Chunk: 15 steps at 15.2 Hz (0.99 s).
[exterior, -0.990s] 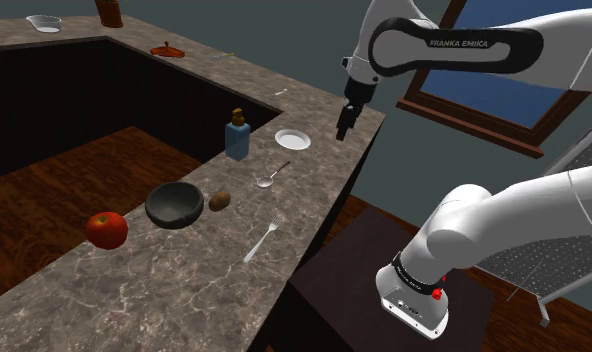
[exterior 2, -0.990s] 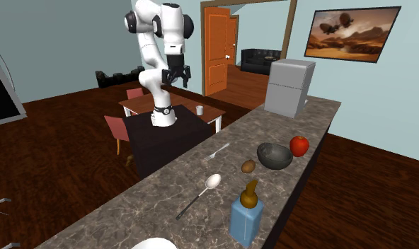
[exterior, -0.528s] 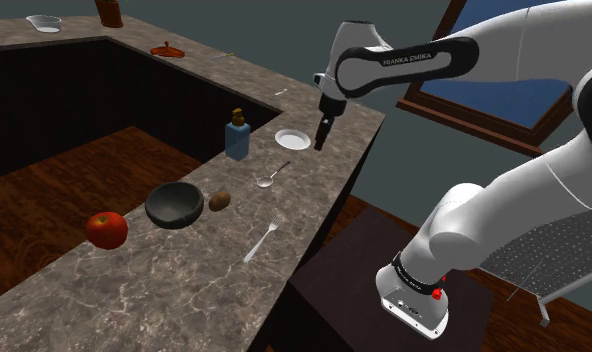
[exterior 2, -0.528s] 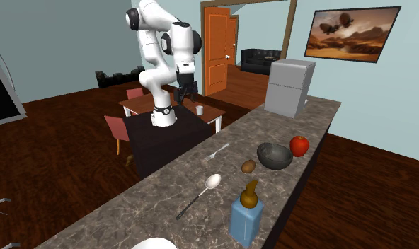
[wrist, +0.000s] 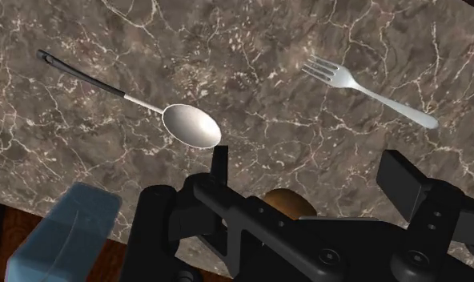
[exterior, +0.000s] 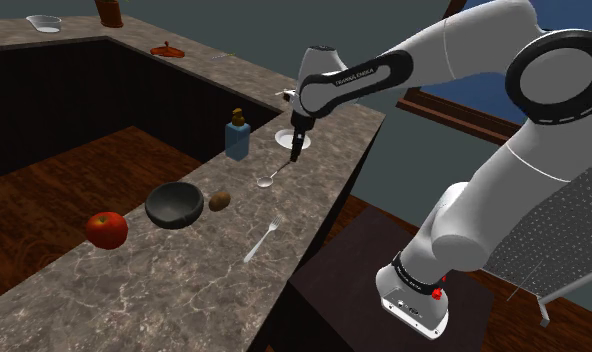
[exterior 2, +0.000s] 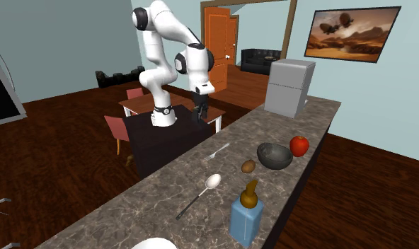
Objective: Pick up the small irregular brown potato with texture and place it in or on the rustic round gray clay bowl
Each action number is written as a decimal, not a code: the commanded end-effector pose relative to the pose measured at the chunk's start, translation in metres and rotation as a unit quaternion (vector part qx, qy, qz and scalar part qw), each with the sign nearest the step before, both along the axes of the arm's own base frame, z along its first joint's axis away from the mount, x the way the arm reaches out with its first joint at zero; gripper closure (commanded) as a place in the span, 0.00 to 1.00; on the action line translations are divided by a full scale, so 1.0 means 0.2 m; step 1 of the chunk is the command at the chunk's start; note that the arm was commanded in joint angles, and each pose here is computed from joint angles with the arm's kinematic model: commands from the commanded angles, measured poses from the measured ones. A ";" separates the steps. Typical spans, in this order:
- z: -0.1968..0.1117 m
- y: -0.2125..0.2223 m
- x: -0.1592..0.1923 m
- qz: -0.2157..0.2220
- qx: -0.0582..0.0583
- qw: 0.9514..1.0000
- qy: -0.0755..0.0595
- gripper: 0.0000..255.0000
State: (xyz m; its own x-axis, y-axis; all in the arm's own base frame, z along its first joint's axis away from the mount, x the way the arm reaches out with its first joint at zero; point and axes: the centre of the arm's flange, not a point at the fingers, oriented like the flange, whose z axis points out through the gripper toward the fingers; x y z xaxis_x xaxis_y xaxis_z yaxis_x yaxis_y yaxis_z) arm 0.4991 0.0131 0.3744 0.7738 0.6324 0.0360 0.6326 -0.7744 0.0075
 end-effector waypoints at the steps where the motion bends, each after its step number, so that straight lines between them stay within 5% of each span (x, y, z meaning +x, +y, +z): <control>1: -0.09 0.04 0.08 0.029 0.001 1.000 -0.003 0.00; 8: -0.40 0.25 0.33 0.126 0.005 0.992 -0.012 0.00; 15: -0.71 0.50 0.54 0.222 0.009 0.975 -0.021 0.00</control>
